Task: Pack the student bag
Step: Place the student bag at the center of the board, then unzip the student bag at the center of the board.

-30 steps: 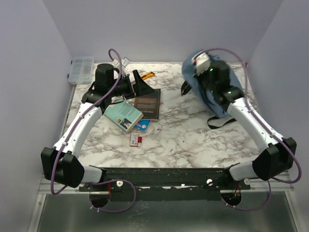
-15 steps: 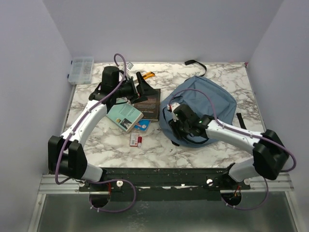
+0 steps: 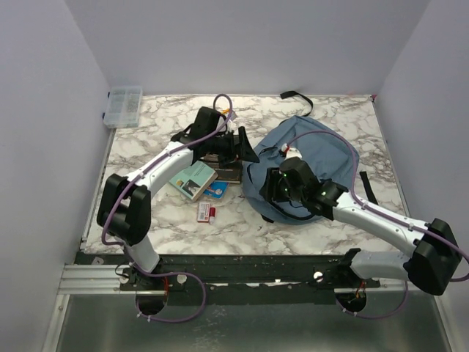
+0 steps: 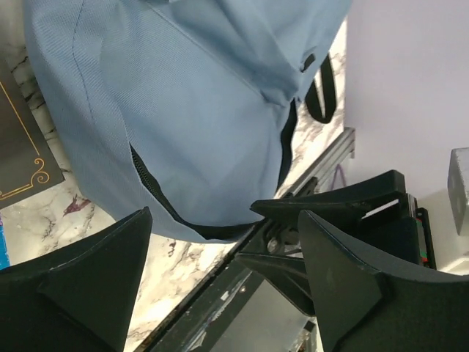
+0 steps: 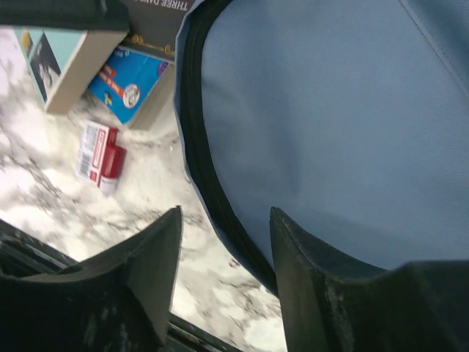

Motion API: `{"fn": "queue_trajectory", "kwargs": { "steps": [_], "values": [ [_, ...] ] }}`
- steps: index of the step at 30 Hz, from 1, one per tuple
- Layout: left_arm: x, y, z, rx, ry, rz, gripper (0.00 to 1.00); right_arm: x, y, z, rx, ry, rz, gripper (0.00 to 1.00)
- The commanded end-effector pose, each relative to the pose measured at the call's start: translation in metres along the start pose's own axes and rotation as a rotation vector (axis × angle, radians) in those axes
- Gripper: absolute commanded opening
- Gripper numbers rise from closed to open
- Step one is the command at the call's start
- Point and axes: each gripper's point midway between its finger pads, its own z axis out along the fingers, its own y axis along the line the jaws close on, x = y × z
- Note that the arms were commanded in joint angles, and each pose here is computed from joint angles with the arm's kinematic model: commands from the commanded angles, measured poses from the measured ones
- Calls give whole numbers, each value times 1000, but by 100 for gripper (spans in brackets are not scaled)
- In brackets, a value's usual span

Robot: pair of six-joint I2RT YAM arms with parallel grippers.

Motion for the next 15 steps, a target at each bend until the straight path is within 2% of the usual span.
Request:
{"fn": "queue_trajectory", "kwargs": {
  "steps": [1, 5, 9, 13, 15],
  "values": [
    [7, 21, 15, -136, 43, 37, 81, 14, -12, 21, 54, -29, 127, 50],
    [20, 34, 33, -184, 122, 27, 76, 56, -30, 28, 74, 40, 179, 36],
    [38, 41, 50, -171, 203, -25, 63, 81, -49, 20, 105, 54, 244, 32],
    [59, 30, 61, -130, 259, -23, 48, 63, -46, 4, 71, -33, 263, 32],
    [67, 25, 65, -121, 274, -8, 40, 48, -46, -2, 81, -81, 265, 39]
  ]
}}
